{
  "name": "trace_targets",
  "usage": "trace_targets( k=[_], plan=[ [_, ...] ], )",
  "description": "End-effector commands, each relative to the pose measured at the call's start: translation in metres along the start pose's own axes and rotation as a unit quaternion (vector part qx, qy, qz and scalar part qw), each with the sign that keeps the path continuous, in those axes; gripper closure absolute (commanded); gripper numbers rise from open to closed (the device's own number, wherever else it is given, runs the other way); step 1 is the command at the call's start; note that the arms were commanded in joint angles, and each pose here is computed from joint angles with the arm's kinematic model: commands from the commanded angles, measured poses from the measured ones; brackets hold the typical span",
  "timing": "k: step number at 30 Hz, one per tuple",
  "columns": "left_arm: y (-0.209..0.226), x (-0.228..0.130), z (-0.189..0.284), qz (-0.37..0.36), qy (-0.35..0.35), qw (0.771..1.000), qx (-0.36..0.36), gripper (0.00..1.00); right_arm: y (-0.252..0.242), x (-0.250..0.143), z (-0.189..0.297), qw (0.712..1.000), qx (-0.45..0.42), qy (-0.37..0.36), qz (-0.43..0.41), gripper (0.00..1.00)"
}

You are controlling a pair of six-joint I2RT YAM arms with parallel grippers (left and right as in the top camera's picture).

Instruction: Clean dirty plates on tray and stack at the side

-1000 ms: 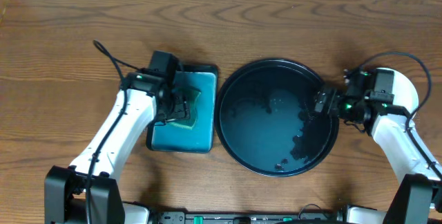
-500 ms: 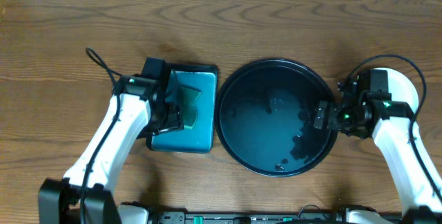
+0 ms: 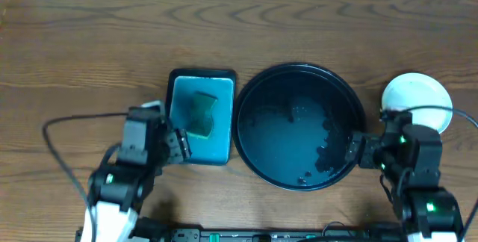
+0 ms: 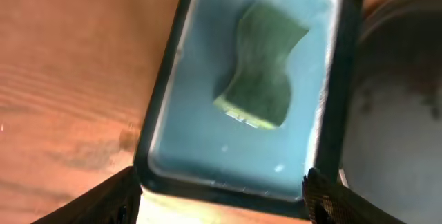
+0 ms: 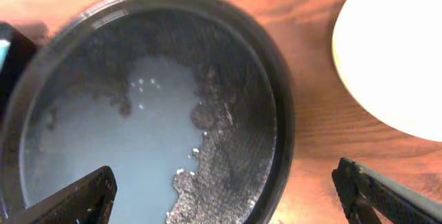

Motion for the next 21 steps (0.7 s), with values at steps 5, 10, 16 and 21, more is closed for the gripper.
trace_targets(
  k=[5, 10, 16, 21],
  plan=[
    [0.006, -0.012, 0.026, 0.014, -0.087, 0.996, -0.027, 0.24, 0.000, -0.003, 0.013, 0.999, -0.001, -0.034, 0.009, 0.01],
    [0.006, -0.012, 0.025, 0.014, -0.083, 0.996, -0.026, 0.24, 0.000, -0.004, 0.013, 0.999, -0.001, -0.033, 0.009, 0.01],
    [0.006, -0.012, 0.023, 0.014, -0.079, 0.996, -0.024, 0.24, 0.000, -0.004, 0.013, 0.999, -0.001, -0.033, 0.009, 0.01],
    [0.006, -0.012, 0.023, 0.014, -0.079, 0.996, -0.024, 0.24, 0.000, -0.004, 0.013, 0.999, -0.001, -0.033, 0.009, 0.01]
  ],
)
Point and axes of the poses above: each gripper's point midway between its finger pads, its own z axis back along the fingers, its own y axis along the line the jaws close on, x = y × z, the point moved 8 cm from there along z, back along the fingers, and after that the axes turned 4 degrees about -z, right-handed, at the moved point
